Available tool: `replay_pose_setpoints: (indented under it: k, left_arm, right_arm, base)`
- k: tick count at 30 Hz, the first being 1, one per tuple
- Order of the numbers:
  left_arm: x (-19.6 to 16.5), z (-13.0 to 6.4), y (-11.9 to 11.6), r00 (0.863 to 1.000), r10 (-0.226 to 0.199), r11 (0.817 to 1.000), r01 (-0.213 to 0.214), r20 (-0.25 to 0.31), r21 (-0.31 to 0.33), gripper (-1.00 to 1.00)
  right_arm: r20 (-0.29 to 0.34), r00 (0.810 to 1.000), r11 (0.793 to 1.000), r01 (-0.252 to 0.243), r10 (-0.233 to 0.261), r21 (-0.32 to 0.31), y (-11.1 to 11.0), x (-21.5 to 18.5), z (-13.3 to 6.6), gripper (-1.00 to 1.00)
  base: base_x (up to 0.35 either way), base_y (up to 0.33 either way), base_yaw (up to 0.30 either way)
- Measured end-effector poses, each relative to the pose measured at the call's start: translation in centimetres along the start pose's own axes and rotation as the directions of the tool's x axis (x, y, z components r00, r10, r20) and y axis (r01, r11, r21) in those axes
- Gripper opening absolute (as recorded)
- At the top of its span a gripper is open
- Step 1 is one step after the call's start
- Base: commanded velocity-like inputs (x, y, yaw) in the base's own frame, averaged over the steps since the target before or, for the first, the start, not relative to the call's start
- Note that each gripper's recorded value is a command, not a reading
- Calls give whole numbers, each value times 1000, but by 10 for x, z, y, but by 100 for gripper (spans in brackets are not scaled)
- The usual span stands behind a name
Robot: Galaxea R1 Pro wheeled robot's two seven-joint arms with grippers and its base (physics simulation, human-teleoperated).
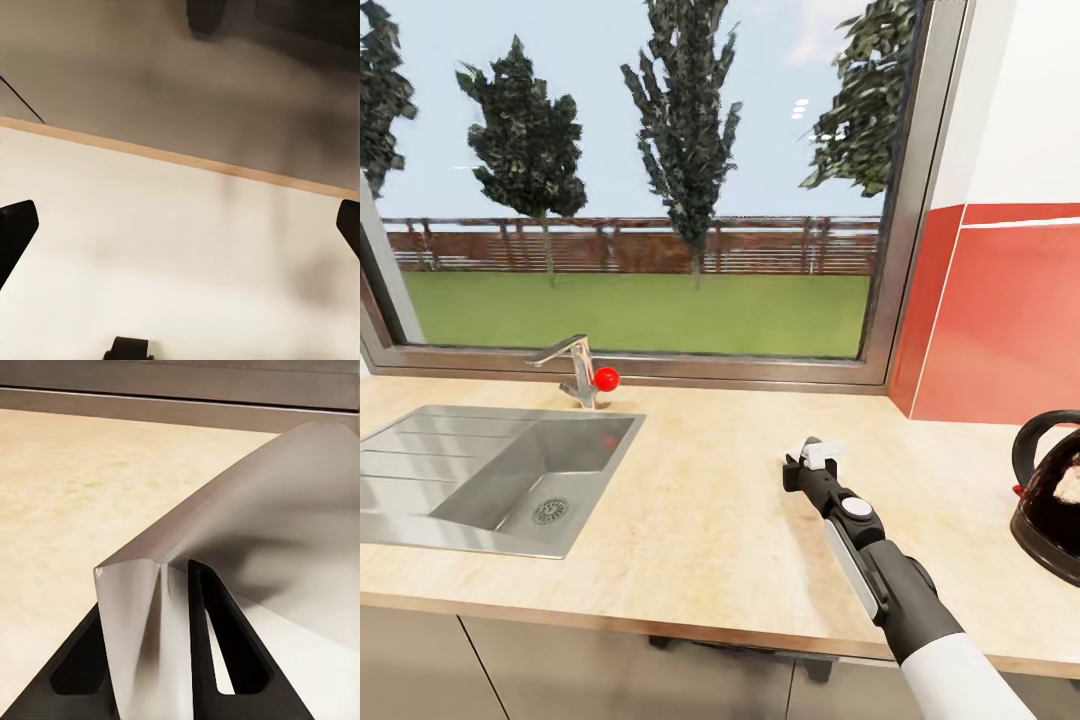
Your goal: Set up a coffee station on the kitchen countertop: keep the coffee maker on the countertop, move the bottle of coffee from the kitchen shelf to the counter next to the coffee maker, place a paper coffee filter on top of the coffee maker, put the saucer next to the coffee maker with the coffee cup on the saucer, and place the electric kettle next to the coffee maker.
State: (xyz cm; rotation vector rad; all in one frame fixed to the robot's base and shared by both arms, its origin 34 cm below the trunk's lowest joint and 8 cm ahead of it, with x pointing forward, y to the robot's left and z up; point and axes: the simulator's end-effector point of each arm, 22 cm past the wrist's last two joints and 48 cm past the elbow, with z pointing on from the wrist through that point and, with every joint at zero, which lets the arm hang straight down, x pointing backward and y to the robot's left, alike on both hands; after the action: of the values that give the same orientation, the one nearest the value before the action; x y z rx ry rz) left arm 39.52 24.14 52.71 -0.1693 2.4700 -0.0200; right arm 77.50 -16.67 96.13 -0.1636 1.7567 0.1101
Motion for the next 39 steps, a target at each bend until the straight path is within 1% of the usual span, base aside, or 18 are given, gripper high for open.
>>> replay_pose_setpoints:
  k: [16,22,26,30,31,39]
  left_arm:
    - [-14,-19,-1,1000,0,1000,0,-1,0,100]
    - [-20,-26,-2,1000,0,1000,0,-1,0,100]
    - [-20,-26,-2,1000,0,1000,0,-1,0,100]
    - [-20,-26,-2,1000,-1,1000,1,-1,-1,100]
    - [-20,-26,-2,1000,0,1000,0,-2,-1,100]
    - [-19,-26,-1,1000,0,1000,0,-3,-1,100]
  right_arm:
    - [7,1000,1000,1,-1,-3,1,-26,-5,-100]
    - [21,1000,1000,0,0,-6,2,-43,-8,-100]
    - [27,1000,1000,0,0,-9,3,-46,-9,-100]
    - [47,999,1000,0,0,-13,5,-55,-11,-100]
    - [64,998,1000,0,1,-15,6,-62,-12,-100]
    - [64,998,1000,1,0,-17,7,-62,-12,-100]
  base:
    - [0,0,0]
    - [0,0,0]
    - [0,0,0]
    - [-61,0,6]
    - [-222,0,103]
    - [-50,0,233]
